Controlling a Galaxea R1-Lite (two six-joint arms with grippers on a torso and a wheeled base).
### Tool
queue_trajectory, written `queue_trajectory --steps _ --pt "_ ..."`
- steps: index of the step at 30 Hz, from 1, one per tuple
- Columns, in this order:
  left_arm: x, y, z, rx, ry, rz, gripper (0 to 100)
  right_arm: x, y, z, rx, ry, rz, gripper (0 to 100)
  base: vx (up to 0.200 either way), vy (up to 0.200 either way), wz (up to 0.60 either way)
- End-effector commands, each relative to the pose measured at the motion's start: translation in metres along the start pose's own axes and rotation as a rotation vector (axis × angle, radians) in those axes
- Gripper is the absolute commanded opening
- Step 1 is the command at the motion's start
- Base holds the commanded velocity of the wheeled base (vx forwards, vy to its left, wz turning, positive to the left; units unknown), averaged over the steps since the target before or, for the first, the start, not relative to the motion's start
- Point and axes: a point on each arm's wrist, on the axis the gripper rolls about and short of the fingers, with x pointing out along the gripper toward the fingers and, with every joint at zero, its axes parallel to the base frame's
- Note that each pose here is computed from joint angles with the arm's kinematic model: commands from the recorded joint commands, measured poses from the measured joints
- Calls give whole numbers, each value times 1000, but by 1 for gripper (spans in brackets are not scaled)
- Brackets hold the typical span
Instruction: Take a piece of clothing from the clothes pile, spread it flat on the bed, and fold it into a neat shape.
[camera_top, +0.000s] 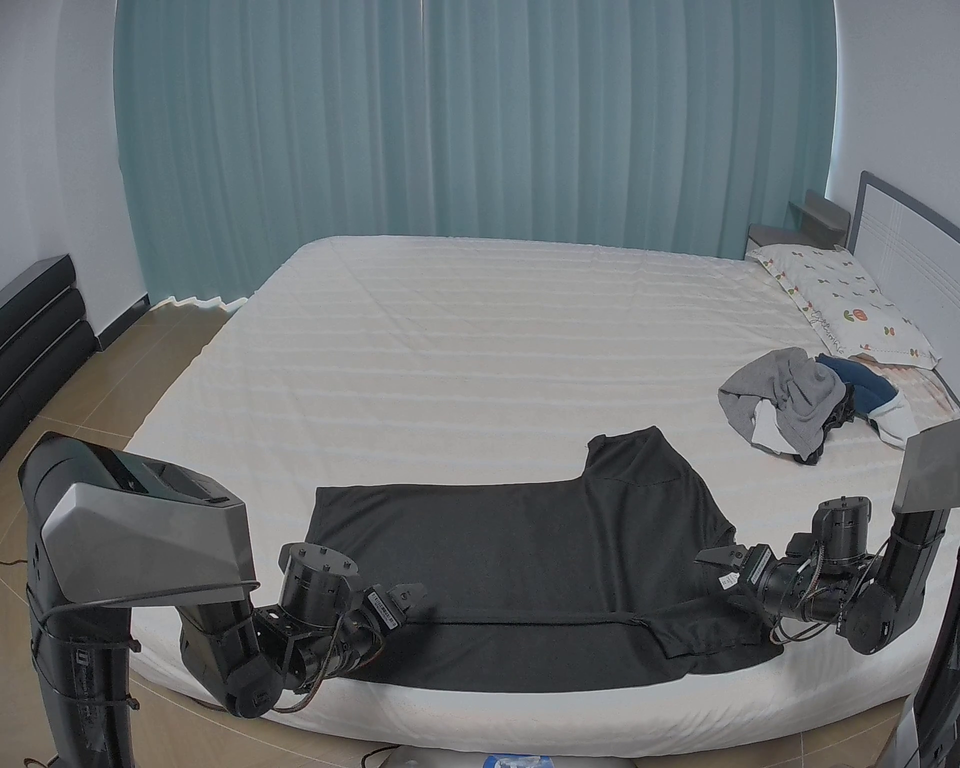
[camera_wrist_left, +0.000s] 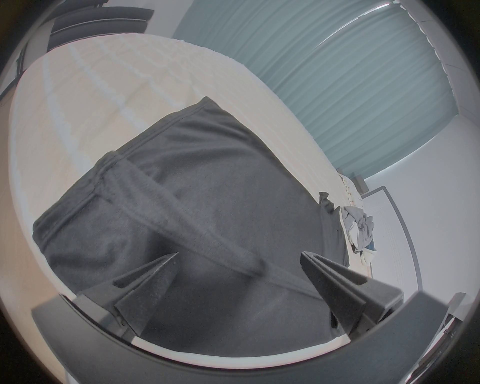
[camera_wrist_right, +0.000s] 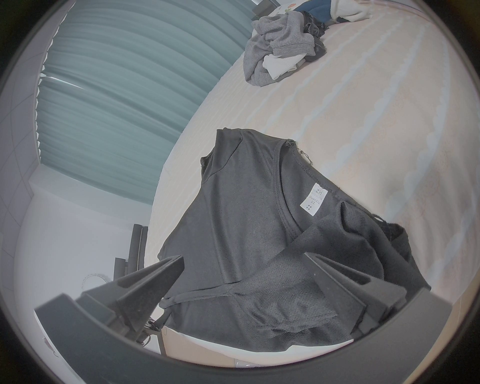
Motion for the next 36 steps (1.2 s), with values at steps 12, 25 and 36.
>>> queue_trajectory --steps 12,25,36 --pt "34 1 59 -90 -134 23 100 0 -1 0 2 -1 -3 100 0 0 0" --pt "8 24 85 -149 -195 75 100 2 -3 -1 3 7 -10 100 0 0 0" --pt "-28 14 84 -89 -185 34 100 6 -8 -5 2 11 -15 100 0 0 0"
